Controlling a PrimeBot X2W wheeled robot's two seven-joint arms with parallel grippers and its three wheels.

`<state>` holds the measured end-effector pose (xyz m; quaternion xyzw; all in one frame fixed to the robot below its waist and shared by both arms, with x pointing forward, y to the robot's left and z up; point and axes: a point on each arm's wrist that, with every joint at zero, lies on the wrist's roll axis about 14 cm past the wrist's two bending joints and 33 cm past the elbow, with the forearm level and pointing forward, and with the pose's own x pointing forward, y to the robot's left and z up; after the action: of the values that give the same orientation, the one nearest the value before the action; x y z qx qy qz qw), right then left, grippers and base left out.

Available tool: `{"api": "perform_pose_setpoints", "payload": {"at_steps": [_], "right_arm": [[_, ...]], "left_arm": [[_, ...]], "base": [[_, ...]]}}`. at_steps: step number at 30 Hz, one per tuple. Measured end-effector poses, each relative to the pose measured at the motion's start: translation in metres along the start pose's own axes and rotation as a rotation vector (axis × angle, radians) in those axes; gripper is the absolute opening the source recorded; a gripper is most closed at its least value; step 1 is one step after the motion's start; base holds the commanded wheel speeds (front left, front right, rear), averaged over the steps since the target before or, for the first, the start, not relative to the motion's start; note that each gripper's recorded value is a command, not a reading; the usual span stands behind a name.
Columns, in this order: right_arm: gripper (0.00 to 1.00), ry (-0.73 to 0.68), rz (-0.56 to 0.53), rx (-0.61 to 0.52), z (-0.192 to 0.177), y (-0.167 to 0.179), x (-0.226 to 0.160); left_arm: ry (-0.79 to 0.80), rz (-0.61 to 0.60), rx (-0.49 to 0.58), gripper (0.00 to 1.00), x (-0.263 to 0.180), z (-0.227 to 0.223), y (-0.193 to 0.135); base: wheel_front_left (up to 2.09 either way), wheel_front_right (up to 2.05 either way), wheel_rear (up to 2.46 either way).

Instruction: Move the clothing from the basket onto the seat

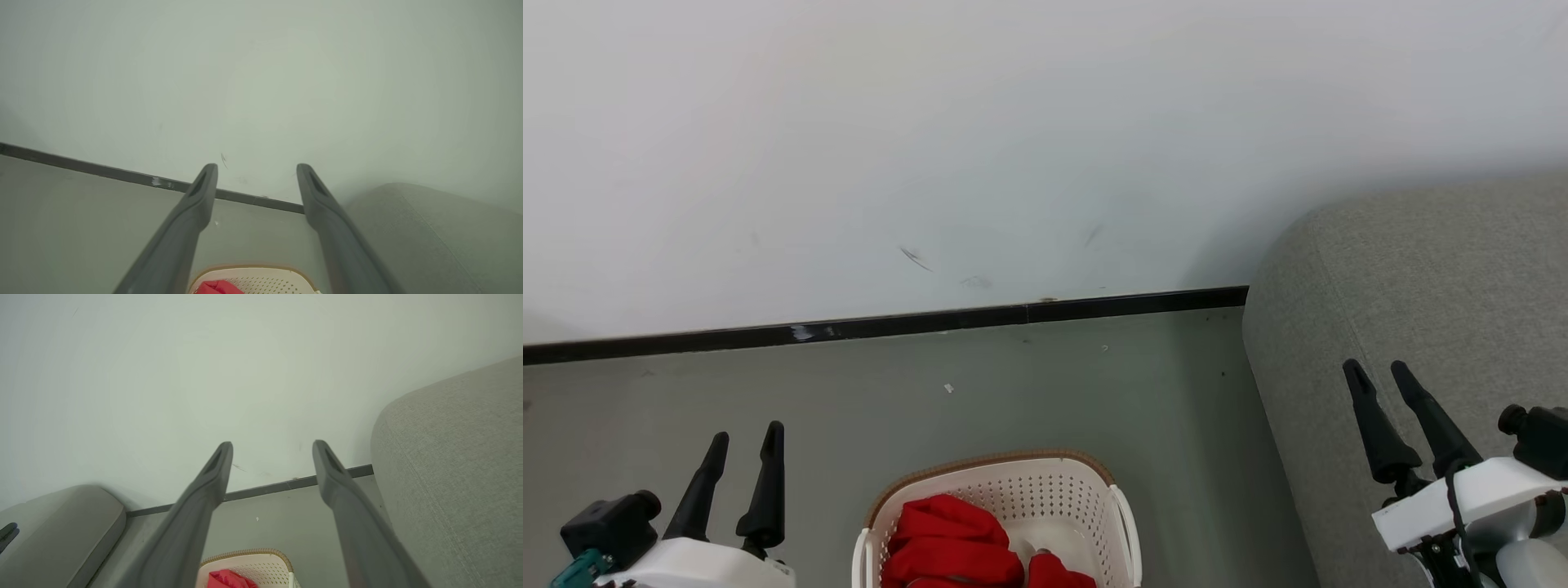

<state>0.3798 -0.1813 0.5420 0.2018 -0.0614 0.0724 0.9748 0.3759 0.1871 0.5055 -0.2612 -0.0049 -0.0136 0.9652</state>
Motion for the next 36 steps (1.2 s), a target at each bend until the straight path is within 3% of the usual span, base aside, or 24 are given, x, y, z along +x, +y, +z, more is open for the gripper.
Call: {"api": "perform_pose_setpoints", "payload": {"at_steps": [24,36], "right_arm": [[1.00,-0.074,0.052,-0.372,0.015,0.013,0.003],[1.00,-0.070,0.050,-0.372,0.012,0.015,0.004]], "left_arm": [[-0.075,-0.076,0.293,1.00,0.001,0.008,-0.018],[-0.073,-0.070,0.305,1.00,0.001,0.008,-0.016]], "base": [[0.00,0.00,0.00],[0.00,0.00,0.00]]}}
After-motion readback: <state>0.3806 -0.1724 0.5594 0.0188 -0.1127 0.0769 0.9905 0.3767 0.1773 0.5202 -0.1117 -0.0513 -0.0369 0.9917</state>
